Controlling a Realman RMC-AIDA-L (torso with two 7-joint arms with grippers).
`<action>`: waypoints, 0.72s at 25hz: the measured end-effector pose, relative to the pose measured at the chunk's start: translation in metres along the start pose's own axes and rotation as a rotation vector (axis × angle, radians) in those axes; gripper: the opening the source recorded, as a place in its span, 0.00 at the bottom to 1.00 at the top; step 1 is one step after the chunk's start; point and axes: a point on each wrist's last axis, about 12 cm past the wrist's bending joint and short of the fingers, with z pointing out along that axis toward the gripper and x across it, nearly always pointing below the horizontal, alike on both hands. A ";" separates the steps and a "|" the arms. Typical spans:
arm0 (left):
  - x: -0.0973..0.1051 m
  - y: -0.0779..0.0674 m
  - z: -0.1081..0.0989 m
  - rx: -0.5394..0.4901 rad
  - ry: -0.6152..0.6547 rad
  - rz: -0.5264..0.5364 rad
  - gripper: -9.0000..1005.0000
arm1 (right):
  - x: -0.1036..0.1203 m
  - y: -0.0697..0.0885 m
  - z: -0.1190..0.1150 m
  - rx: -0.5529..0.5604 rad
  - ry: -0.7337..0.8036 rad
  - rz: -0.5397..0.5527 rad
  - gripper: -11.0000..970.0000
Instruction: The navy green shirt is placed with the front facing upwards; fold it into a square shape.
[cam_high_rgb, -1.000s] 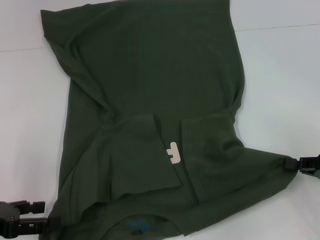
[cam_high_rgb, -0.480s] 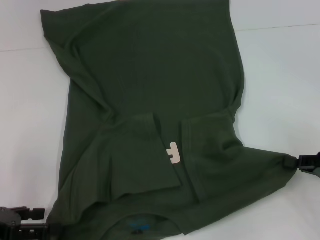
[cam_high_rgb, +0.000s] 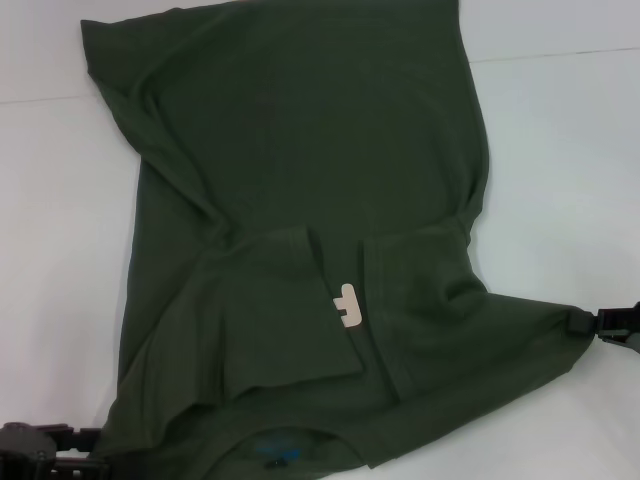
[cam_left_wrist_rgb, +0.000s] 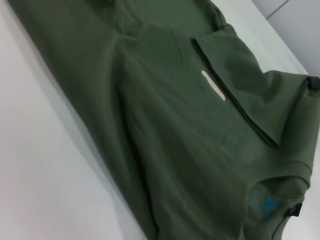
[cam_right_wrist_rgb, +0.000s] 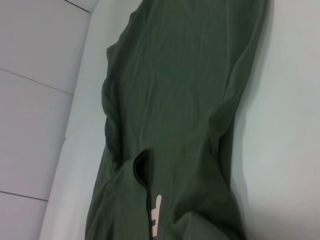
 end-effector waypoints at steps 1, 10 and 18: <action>-0.001 0.000 0.001 0.005 0.003 0.003 0.90 | 0.000 0.000 0.000 0.000 0.000 0.000 0.02; -0.009 0.000 0.008 0.013 0.015 0.026 0.90 | -0.001 0.001 0.001 -0.002 0.001 -0.002 0.02; -0.017 0.000 0.014 0.011 0.011 0.038 0.90 | -0.002 0.001 0.002 0.000 0.000 -0.003 0.02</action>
